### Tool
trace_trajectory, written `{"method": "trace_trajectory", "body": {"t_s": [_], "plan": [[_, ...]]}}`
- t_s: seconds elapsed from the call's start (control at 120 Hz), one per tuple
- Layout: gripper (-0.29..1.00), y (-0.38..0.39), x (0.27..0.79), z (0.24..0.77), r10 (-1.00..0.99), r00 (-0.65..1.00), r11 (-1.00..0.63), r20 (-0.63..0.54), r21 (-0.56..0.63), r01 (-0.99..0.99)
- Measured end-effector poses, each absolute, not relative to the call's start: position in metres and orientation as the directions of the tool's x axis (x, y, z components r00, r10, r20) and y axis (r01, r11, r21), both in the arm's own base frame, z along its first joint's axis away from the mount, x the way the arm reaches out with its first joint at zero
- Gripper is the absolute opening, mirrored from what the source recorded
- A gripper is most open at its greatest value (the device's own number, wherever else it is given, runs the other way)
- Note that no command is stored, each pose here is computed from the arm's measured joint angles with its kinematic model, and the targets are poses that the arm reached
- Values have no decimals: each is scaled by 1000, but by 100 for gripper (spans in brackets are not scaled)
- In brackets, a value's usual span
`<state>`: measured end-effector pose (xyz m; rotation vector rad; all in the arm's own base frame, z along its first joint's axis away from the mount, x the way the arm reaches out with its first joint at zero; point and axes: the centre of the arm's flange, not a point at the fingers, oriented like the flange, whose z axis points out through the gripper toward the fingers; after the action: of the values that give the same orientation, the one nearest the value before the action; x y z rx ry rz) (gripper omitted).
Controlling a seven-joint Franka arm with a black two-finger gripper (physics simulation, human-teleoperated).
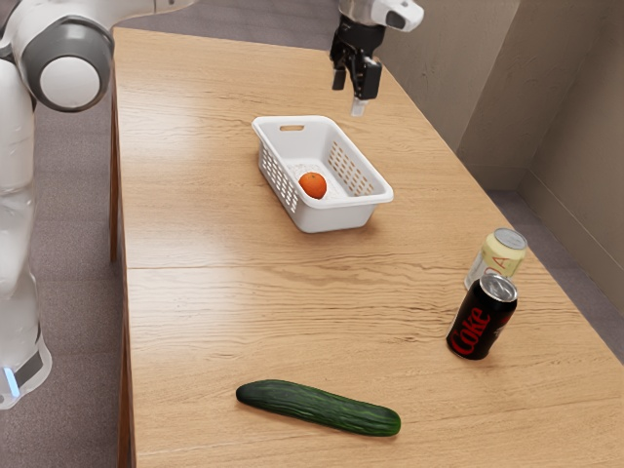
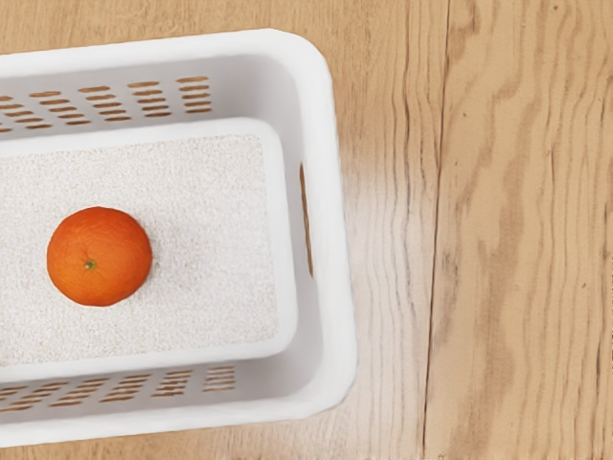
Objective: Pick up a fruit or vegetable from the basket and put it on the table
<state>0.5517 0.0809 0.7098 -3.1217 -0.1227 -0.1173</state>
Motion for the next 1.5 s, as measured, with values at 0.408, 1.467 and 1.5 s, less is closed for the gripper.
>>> {"method": "trace_trajectory", "body": {"t_s": [0.408,1.467,1.5], "plan": [[70,115,505,795,113,970,-994,217,29,109],[70,237,576,608,283,958,-958,-52,30,285],[70,237,577,602,283,958,-958,-54,30,285]]}}
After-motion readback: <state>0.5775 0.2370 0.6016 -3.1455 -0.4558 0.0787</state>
